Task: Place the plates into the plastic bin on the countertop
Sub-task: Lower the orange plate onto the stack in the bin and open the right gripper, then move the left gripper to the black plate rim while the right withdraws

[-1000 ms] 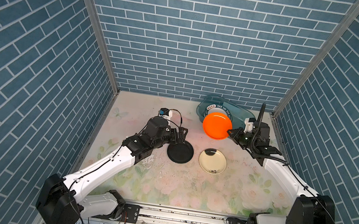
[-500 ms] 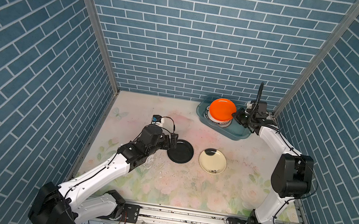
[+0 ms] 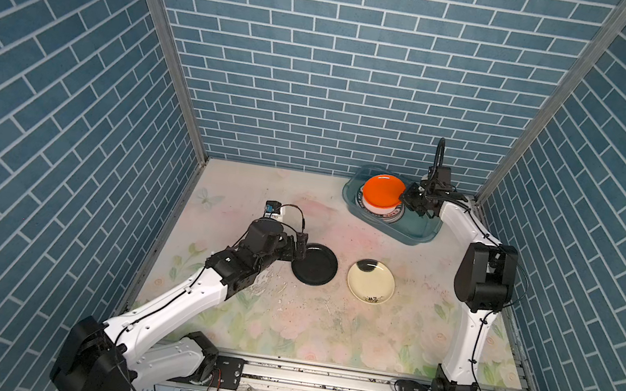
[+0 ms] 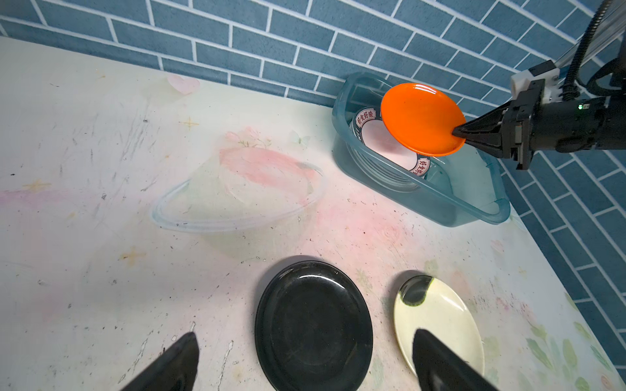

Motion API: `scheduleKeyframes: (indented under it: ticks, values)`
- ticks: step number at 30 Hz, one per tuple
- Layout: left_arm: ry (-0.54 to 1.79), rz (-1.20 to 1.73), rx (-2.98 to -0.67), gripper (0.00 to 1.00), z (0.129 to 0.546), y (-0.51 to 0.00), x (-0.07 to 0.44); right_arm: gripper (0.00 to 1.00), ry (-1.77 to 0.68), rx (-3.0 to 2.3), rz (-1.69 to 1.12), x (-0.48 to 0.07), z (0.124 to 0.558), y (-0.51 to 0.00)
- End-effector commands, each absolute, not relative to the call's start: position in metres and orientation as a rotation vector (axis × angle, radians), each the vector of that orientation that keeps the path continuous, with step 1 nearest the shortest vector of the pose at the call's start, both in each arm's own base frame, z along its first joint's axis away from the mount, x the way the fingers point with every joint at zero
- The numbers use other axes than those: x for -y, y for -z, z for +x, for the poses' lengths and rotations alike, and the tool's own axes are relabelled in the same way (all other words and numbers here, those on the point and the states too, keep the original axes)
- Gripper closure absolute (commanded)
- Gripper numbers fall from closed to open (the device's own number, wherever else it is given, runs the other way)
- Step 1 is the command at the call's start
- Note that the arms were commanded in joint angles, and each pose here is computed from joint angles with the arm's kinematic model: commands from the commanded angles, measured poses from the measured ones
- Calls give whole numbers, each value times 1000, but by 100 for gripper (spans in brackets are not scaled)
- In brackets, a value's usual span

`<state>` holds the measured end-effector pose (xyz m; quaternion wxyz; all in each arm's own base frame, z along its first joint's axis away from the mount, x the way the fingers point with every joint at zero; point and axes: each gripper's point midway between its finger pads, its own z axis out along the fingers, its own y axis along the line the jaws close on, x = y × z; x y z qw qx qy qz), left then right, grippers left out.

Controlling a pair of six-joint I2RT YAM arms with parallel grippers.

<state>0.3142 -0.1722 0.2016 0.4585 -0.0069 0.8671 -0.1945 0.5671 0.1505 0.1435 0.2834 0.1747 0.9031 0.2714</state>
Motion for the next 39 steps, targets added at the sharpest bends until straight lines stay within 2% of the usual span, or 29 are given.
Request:
scheduleKeyframes:
  ticks: [1, 7, 10, 12, 14, 17, 21, 24, 31, 39]
  values:
    - [424, -8, -2141, 0, 319, -192, 167, 100, -745, -2459, 442, -156, 575, -125]
    - [379, 5, -2170, 1, 320, -184, 164, 98, -761, -2513, 417, -164, 586, -112]
    - [364, 10, -2175, 0, 319, -182, 162, 70, -754, -2526, 418, -164, 588, -108]
    - [357, 12, -2180, 0, 319, -180, 162, 45, -756, -2522, 403, -165, 588, -112]
    - [354, 13, -2178, 1, 319, -181, 161, 29, -768, -2521, 379, -167, 587, -118]
    - [361, 11, -2174, 0, 319, -181, 162, 14, -712, -2510, 319, -161, 583, -136]
    - [404, -14, -2232, 1, 324, -166, 163, 8, -514, -2494, 250, -135, 566, -168]
    - [474, -66, -2284, 0, 328, -152, 162, 7, -499, -2455, 198, -130, 543, -198]
    - [646, -206, -2360, 0, 336, -121, 157, 7, -793, -2363, 93, -153, 461, -241]
    - [752, -293, -2368, 1, 339, -103, 154, 8, -976, -2314, 95, -155, 365, -245]
